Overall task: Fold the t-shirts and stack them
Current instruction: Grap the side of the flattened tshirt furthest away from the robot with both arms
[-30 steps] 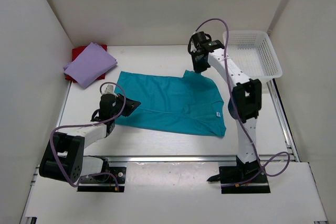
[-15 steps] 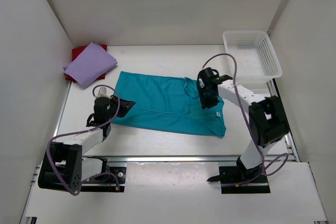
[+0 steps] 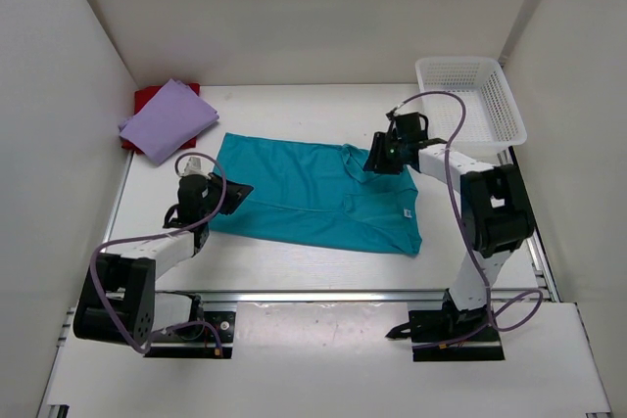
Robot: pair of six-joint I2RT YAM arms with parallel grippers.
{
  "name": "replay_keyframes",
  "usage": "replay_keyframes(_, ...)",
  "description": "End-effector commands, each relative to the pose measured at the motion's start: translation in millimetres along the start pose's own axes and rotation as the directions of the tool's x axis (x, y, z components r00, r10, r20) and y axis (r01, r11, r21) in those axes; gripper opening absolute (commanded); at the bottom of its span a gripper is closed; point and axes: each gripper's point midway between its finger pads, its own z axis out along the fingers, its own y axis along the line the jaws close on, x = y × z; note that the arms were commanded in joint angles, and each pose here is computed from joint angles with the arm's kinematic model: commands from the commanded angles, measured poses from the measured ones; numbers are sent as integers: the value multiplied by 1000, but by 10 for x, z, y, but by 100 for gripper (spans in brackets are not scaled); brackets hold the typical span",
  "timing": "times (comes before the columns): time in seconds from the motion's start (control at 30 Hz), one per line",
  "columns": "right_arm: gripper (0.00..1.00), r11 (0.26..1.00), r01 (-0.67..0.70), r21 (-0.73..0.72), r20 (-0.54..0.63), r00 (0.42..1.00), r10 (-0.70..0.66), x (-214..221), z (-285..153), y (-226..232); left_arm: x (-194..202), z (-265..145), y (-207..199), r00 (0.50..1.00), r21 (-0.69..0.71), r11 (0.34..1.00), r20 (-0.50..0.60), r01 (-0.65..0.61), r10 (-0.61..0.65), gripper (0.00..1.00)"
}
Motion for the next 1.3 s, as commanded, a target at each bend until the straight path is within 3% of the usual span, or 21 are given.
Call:
replay_keyframes(0.0,36,996,-10,-86,27,1000,12,-98,67,181,-88,44,-71,1000,10,1000,20,-19,19,15)
replay_keyframes(0.1,30,997,-5,-73,7,1000,6,-41,115,151,-71,65,-52,1000,-2,1000,19,-20,20,14)
replay_keyframes(0.23,6,998,-6,-56,9,1000,7,-69,104,129,-81,95,-63,1000,-3,1000,21,-23,23,15)
replay_keyframes(0.3,0,1000,2,-31,37,999,-1,-194,101,98,-96,113,-97,1000,3,1000,25,-18,18,15)
replay_keyframes(0.43,0,999,33,33,60,998,-35,-511,124,19,-210,166,-88,999,-20,1000,44,-17,18,15)
replay_keyframes(0.6,0,988,62,140,159,984,-84,-1299,151,-148,-540,278,-41,993,-69,998,114,6,2,15)
replay_keyframes(0.77,0,970,70,234,160,981,-110,-1710,303,-429,-872,446,181,988,-154,987,152,56,-32,18)
replay_keyframes(1.07,1,959,73,274,119,987,-109,-1974,767,-701,-1534,924,413,979,-355,933,162,-56,121,39)
replay_keyframes(1.27,0,969,51,240,101,992,-77,-1948,818,-790,-1669,1392,429,967,-435,875,33,-214,253,56)
